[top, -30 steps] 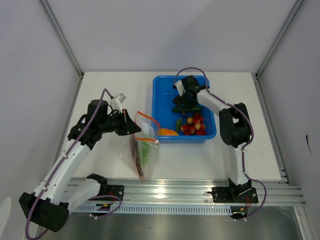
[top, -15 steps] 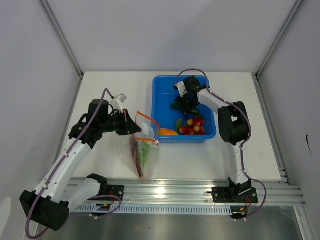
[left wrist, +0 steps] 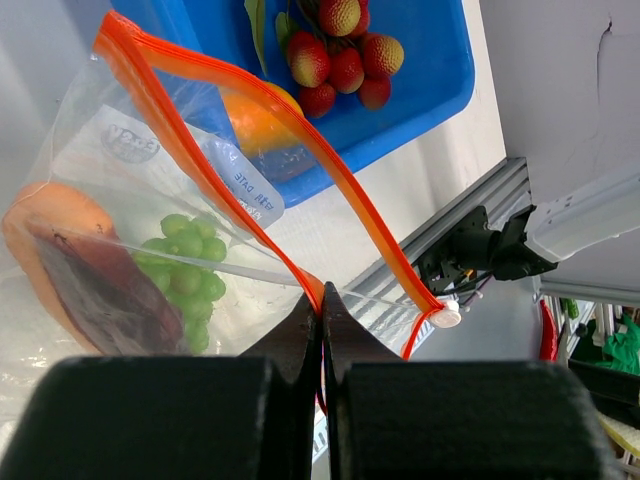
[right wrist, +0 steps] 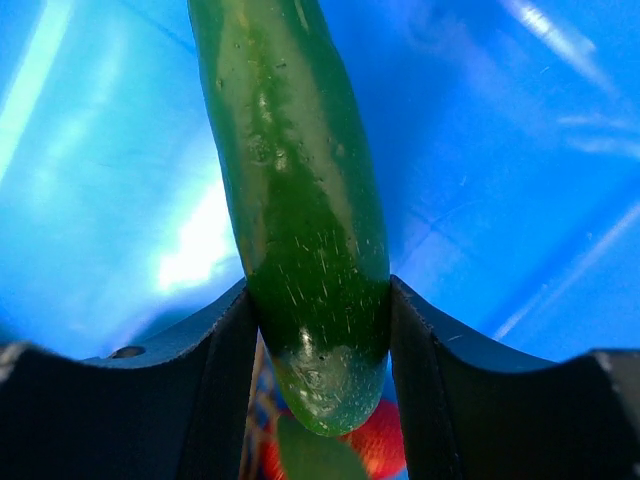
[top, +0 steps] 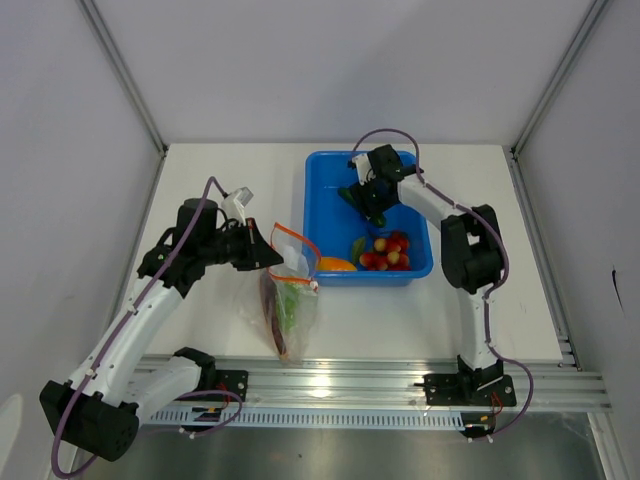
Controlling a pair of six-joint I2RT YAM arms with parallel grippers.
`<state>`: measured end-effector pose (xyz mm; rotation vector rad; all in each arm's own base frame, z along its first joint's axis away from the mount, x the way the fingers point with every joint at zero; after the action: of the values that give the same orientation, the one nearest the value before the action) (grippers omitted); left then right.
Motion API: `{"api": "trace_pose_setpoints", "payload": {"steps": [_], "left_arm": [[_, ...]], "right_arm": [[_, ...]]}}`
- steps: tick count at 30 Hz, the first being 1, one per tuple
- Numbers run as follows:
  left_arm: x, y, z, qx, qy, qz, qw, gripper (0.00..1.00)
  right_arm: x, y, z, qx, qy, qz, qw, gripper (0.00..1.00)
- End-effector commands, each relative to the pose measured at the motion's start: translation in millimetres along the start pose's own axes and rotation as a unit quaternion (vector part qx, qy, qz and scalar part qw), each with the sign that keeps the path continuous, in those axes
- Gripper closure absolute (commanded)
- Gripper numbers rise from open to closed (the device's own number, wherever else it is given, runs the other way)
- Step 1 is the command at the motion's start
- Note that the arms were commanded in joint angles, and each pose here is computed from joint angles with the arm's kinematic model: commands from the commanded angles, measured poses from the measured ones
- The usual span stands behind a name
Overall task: Place the food in the zip-top bag and seal the zipper
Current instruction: Pick up the fake vegetable from the bin, then place the fake vegetable in the zipper food storage bag.
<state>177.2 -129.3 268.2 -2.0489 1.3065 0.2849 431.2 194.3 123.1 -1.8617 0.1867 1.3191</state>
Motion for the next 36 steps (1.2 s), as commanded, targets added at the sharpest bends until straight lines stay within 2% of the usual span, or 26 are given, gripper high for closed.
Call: {"api": "trace_pose_setpoints", "payload": {"steps": [1, 3, 5, 7, 13, 15, 16, 17, 19, 22, 26, 36], "left_arm": [[-8, -6, -13, 0.008, 0.024, -0.014, 1.0, 0.99], [-7, -7, -13, 0.007, 0.024, -0.014, 1.0, 1.0], [-7, -8, -13, 0.006, 0.023, -0.015, 1.0, 1.0], [-6, -8, -13, 0.004, 0.022, -0.013, 1.0, 1.0], [-10, -13, -19, 0.009, 0.022, -0.02, 1.0, 0.99], [-12, -14, -21, 0.011, 0.022, -0.023, 0.999, 0.99], [-13, -14, -22, 0.011, 0.022, -0.024, 0.999, 0.99], [-13, -14, -22, 0.01, 0.022, -0.024, 0.999, 0.99], [-13, -15, -23, 0.01, 0.024, -0.024, 0.999, 0.99], [-14, -17, -25, 0.01, 0.027, -0.028, 0.999, 0.99], [-16, -18, -28, 0.012, 0.031, -0.032, 0.999, 0.99], [-18, -18, -30, 0.014, 0.034, -0.033, 0.999, 0.99]], "right_arm": [[-74, -62, 3, 0.019, 0.016, -0.132, 0.991, 0.82], [-90, -69, 10, 0.036, 0.012, -0.148, 0.988, 0.92], [-114, -79, 25, 0.072, -0.001, -0.172, 0.982, 0.96], [-129, -82, 38, 0.134, -0.006, -0.182, 0.974, 0.95], [-183, -102, 113, 0.178, -0.101, -0.235, 0.95, 0.91], [-194, -104, 141, 0.206, -0.157, -0.233, 0.937, 0.9], [-199, -105, 161, 0.249, -0.201, -0.234, 0.918, 0.91], [-200, -105, 161, 0.25, -0.201, -0.234, 0.918, 0.91], [-201, -102, 181, 0.273, -0.24, -0.233, 0.902, 0.89], [-198, -98, 198, 0.283, -0.232, -0.236, 0.9, 0.87], [-182, -87, 215, 0.287, -0.241, -0.21, 0.903, 0.82], [-177, -67, 249, 0.25, -0.268, -0.165, 0.916, 0.68]]}}
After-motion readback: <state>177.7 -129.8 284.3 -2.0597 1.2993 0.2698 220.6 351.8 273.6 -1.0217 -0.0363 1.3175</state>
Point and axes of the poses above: each gripper's point midway between its finger pads, its own x axis out along the fingers, its own z axis along the line the jaws close on, y = z × x, the point moved 8 cm from there along -x, back along the fingers, and after that the axes turned 10 degrees about -x, right-handed, at the moved point
